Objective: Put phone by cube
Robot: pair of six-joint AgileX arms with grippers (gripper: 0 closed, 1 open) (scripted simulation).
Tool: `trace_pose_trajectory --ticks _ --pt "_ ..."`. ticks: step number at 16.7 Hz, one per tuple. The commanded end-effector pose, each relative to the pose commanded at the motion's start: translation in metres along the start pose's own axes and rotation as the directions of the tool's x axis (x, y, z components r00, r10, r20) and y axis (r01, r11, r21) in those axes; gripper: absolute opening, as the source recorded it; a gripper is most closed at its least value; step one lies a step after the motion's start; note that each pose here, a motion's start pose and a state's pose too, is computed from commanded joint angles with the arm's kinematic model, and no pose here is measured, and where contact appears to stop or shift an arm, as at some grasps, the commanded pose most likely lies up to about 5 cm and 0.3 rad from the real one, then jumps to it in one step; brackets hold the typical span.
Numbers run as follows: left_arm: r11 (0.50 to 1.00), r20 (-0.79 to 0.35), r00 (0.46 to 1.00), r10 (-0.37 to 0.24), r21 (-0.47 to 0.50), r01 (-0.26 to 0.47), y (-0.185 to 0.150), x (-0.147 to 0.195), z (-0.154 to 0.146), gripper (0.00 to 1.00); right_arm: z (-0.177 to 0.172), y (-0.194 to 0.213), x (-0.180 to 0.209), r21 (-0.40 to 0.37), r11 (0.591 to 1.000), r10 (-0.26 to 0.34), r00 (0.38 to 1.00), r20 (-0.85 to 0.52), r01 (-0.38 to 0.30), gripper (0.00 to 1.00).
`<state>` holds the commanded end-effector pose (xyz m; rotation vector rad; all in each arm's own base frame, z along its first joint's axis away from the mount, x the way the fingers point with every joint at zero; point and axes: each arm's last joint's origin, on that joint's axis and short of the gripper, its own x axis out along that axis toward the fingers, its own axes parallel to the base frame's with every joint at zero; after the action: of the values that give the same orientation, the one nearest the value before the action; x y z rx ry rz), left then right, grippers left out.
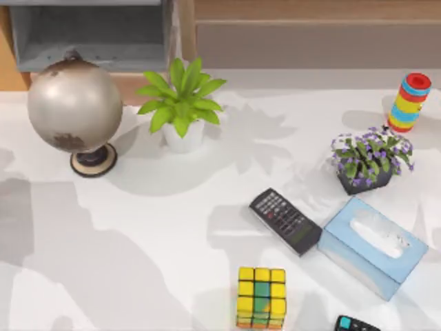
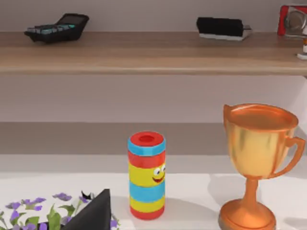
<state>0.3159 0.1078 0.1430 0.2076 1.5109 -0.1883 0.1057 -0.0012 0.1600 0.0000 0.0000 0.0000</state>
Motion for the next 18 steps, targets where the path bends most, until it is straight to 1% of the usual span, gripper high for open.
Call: trace_pose_trajectory --ticks 3,7,12,18 --pt "1.0 0.038 0.999 0.026 -0.013 -0.025 -0.012 -0.019 0.008 0.0 0.0 0.0 0.0 0.0 1.0 0.0 1.0 0.0 0.0 1.0" --pt "0.999 0.043 0.999 0.027 -0.048 -0.025 -0.045 -0.035 0.013 0.0 0.0 0.0 0.0 0.0 1.0 0.0 1.0 0.0 0.0 1.0" --pt "0.994 0.006 1.0 0.011 -0.109 -0.01 -0.1 -0.044 0.013 0.0 0.0 0.0 0.0 0.0 1.0 0.0 1.0 0.0 0.0 1.0" --pt "0.984 -0.037 0.999 0.004 -0.175 -0.01 -0.173 -0.049 0.004 0.0 0.0 0.0 0.0 0.0 1.0 0.0 1.0 0.0 0.0 1.0"
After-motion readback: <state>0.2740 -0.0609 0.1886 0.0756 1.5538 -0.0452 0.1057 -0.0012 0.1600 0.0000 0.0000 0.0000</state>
